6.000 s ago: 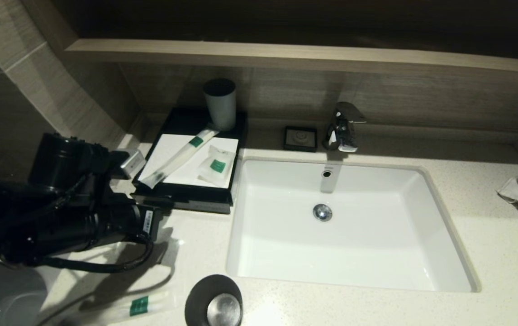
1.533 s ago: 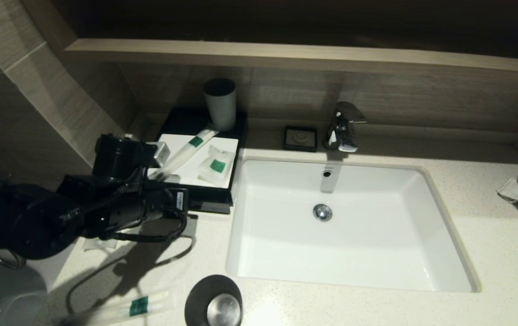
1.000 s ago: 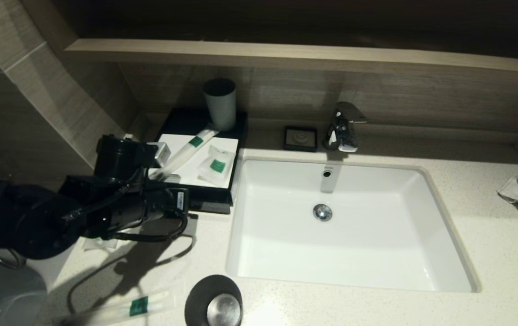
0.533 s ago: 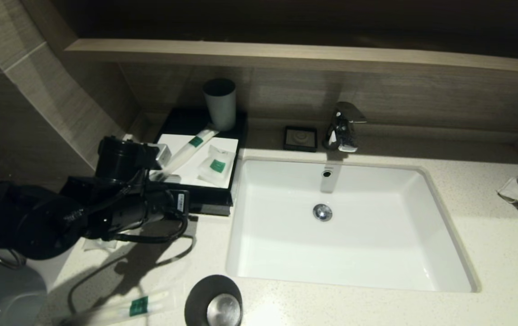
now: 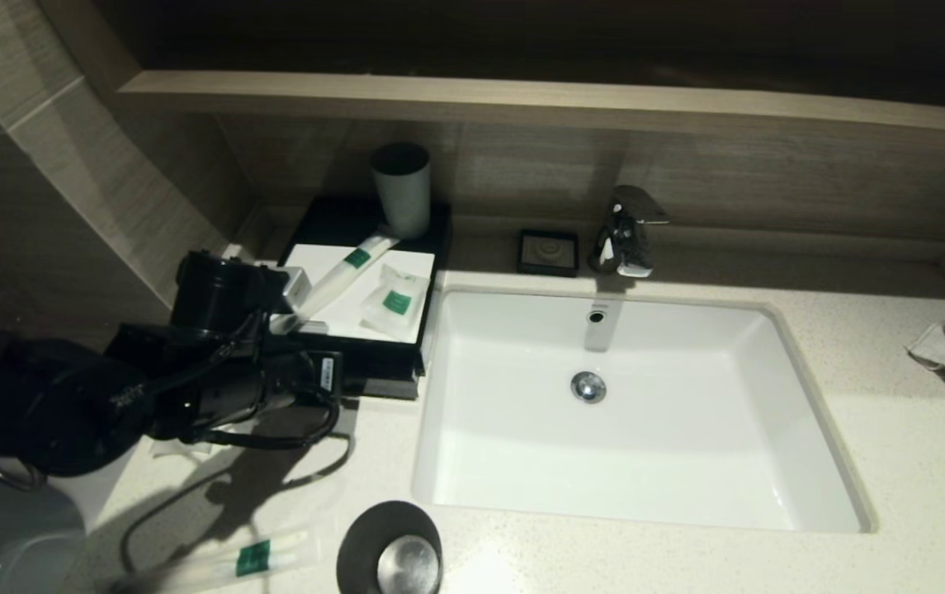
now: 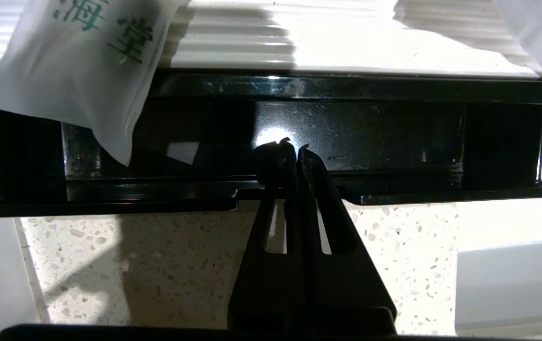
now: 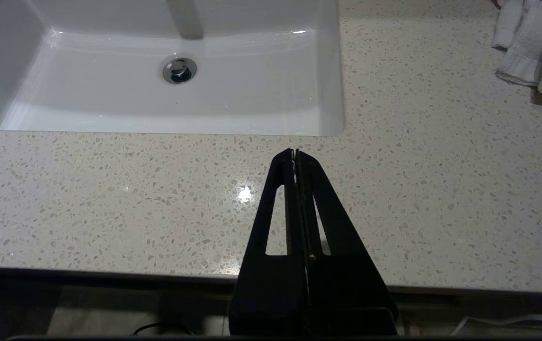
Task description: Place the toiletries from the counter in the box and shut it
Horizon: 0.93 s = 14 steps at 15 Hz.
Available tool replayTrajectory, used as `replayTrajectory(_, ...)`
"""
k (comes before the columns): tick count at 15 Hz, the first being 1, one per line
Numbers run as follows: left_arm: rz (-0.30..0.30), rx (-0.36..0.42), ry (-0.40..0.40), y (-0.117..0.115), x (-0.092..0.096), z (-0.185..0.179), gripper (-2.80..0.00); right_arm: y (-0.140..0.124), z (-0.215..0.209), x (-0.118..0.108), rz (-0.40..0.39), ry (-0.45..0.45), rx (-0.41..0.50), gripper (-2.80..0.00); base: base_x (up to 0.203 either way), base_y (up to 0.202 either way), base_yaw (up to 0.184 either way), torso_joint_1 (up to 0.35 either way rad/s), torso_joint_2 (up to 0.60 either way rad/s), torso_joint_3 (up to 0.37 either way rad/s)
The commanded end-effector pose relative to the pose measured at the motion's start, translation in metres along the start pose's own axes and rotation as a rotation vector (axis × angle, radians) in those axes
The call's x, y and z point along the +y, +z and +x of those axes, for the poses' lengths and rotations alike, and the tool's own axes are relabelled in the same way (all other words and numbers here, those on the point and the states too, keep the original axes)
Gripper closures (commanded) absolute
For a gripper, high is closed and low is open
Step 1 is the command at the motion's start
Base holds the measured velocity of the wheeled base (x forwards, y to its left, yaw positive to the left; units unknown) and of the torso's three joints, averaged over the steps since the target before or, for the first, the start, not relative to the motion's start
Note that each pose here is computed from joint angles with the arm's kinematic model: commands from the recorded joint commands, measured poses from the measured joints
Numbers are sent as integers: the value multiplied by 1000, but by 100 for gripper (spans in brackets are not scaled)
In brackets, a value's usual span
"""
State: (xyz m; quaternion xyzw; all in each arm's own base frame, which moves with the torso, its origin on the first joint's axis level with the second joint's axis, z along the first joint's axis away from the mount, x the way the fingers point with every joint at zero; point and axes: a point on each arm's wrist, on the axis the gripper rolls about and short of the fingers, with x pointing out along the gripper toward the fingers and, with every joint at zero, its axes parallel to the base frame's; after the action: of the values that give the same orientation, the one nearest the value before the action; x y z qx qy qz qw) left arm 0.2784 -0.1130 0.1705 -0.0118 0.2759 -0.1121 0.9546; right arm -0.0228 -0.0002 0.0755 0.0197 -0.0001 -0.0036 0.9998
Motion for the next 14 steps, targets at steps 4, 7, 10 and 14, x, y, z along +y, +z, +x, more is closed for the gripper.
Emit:
replayTrajectory(4, 1, 9, 2, -1, 1, -10, 0, 0, 0, 0, 1, 0, 2, 0, 0, 0, 0, 0, 0, 0)
replayTrajectory(7, 2, 21, 3, -5, 2, -18, 0, 0, 0, 0, 1, 0, 2, 0, 0, 0, 0, 0, 0, 0)
replayTrajectory(10, 4, 34, 3, -11, 3, -23, 0, 0, 0, 0, 1, 0, 2, 0, 0, 0, 0, 0, 0, 0)
replayTrajectory(14, 7, 48, 4, -16, 5, -31, 0, 0, 0, 0, 1, 0, 1, 0, 0, 0, 0, 0, 0, 0)
